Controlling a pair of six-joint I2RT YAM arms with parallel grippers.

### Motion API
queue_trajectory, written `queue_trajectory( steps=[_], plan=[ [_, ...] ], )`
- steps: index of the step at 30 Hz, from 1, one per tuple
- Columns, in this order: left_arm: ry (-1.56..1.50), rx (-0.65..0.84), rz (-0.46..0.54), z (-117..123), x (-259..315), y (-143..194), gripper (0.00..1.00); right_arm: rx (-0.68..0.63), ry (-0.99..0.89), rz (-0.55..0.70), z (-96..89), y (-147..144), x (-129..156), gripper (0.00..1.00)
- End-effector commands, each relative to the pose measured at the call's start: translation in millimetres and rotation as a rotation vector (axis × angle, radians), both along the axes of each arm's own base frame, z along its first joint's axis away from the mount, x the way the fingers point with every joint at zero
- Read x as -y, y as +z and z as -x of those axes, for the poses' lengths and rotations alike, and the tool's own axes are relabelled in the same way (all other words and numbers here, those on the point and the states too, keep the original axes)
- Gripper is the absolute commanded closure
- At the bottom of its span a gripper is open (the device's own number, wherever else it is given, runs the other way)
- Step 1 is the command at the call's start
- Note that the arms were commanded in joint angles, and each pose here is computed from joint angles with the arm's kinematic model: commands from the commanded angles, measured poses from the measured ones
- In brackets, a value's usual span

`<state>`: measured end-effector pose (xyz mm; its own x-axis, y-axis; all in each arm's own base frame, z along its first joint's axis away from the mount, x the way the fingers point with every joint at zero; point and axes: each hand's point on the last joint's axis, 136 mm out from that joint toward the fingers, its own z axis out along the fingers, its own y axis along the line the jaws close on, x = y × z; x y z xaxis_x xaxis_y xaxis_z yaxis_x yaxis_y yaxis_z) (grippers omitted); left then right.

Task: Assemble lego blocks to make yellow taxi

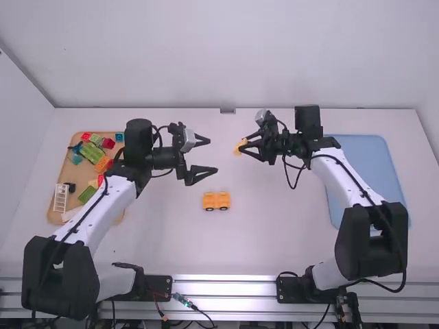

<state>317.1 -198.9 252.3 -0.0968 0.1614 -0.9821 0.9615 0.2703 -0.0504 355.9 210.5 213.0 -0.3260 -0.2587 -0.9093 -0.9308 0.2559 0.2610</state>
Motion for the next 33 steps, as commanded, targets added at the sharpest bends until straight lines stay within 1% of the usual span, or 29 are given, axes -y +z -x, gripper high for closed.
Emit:
queue_trajectory(
  steps=[1,2,5,8,10,13,18,19,21,25,29,33],
  plan=[
    [-0.025,-0.011,0.013,2.7,2.5,1.7,0.01,0.065,0.015,-0.008,1.2,16.3,-2.3,0.75],
    [0.003,-0.011,0.002,-2.0,-0.4,-0.2,0.01,0.044,0.003,-0.014,-0.2,17.3,-1.5,0.76],
    [0.006,-0.007,-0.004,-2.4,1.9,-1.0,0.01,0.019,-0.009,-0.024,-1.2,19.1,-2.3,0.78],
    [0.023,0.016,-0.015,-6.0,3.8,-0.3,0.01,0.025,-0.005,-0.026,-1.1,19.6,-2.1,0.78],
    [0.042,0.03,-0.023,-9.8,3.8,-0.1,0.01,0.043,0.01,-0.022,1.2,18.9,-3.2,0.78],
    [0.05,0.026,-0.024,-11.0,2.2,-0.7,0.01,0.074,0.07,-0.028,11.9,18.8,-9.8,0.78],
    [0.0,0.047,-0.039,-3.1,5.4,-6.7,0.01,0.074,0.11,-0.061,19.2,23.6,-12.7,0.78],
    [-0.024,0.047,-0.032,0.2,6.7,-7.3,0.01,0.073,0.114,-0.067,20.0,24.4,-12.9,0.78],
    [-0.032,0.035,-0.025,-0.7,5.7,-10.2,0.01,0.067,0.124,-0.076,22.3,25.6,-13.3,0.79],
    [-0.051,0.011,-0.019,-2.4,8.4,-17.5,0.01,0.097,0.187,-0.102,35.3,26.6,-14.1,0.78],
    [-0.123,0.002,0.017,1.6,13.5,-14.6,0.01,0.097,0.204,-0.112,39.8,27.3,-14.2,0.79],
    [-0.156,-0.02,0.039,-0.2,15.9,-13.3,0.02,0.102,0.217,-0.112,42.5,26.8,-17.0,0.8]
  ],
)
